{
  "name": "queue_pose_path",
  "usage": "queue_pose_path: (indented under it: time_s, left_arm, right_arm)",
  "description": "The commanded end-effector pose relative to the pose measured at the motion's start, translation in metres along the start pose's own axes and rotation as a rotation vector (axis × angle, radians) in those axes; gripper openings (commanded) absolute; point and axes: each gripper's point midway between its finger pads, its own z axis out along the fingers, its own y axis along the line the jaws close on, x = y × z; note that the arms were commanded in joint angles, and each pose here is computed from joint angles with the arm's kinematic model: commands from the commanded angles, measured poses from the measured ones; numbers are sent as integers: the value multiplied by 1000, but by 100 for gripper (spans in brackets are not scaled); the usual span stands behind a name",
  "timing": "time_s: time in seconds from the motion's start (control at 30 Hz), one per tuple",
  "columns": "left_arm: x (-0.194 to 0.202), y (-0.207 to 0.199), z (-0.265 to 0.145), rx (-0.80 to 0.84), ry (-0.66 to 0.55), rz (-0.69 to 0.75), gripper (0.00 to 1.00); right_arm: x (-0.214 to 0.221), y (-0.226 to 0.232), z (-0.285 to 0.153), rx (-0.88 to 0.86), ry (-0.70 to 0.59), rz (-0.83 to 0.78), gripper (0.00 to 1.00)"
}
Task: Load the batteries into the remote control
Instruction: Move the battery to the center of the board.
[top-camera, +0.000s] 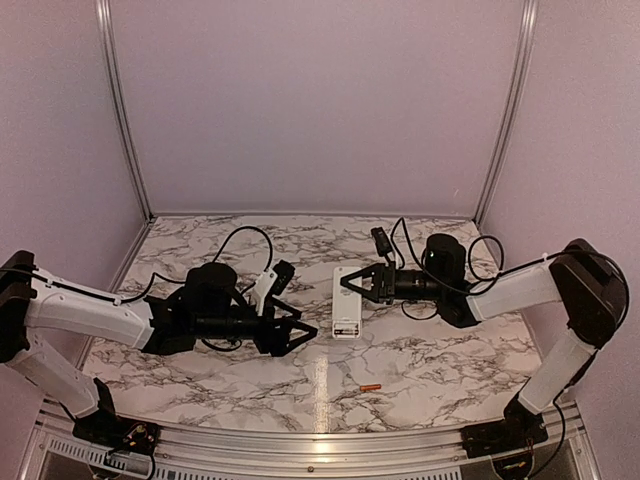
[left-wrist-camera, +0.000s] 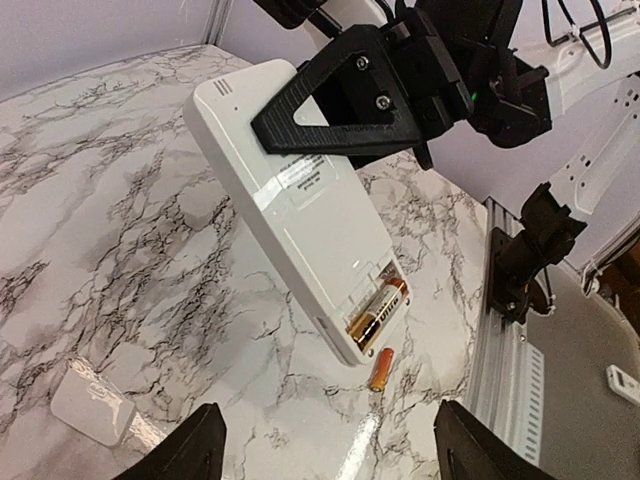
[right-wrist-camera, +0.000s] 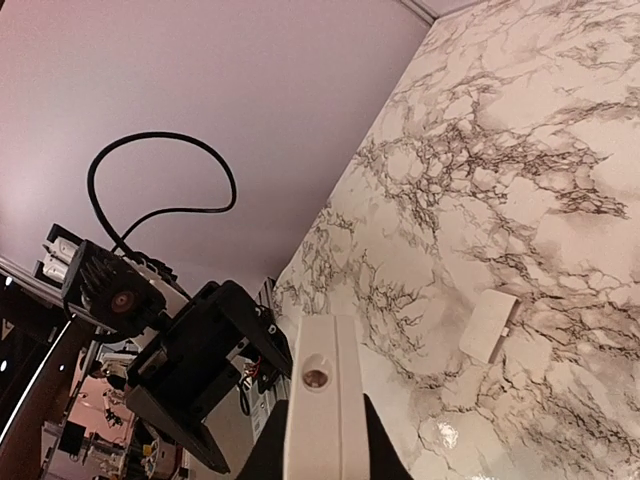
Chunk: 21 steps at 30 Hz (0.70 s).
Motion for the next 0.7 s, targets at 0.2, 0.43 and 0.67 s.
queue_pose_path:
  time_s: [0.2, 0.43, 0.67]
  left_arm:
    - [57, -6, 26, -111, 326, 469, 59]
    - [103, -23, 70, -93, 592, 614, 46]
    - [123, -42, 105, -34, 686, 677, 41]
  right_arm:
    - [-16, -14, -51, 120, -70, -96, 0]
    - [-23, -28, -87, 185, -125, -88, 0]
    - [-25, -43, -117, 245, -175, -53, 0]
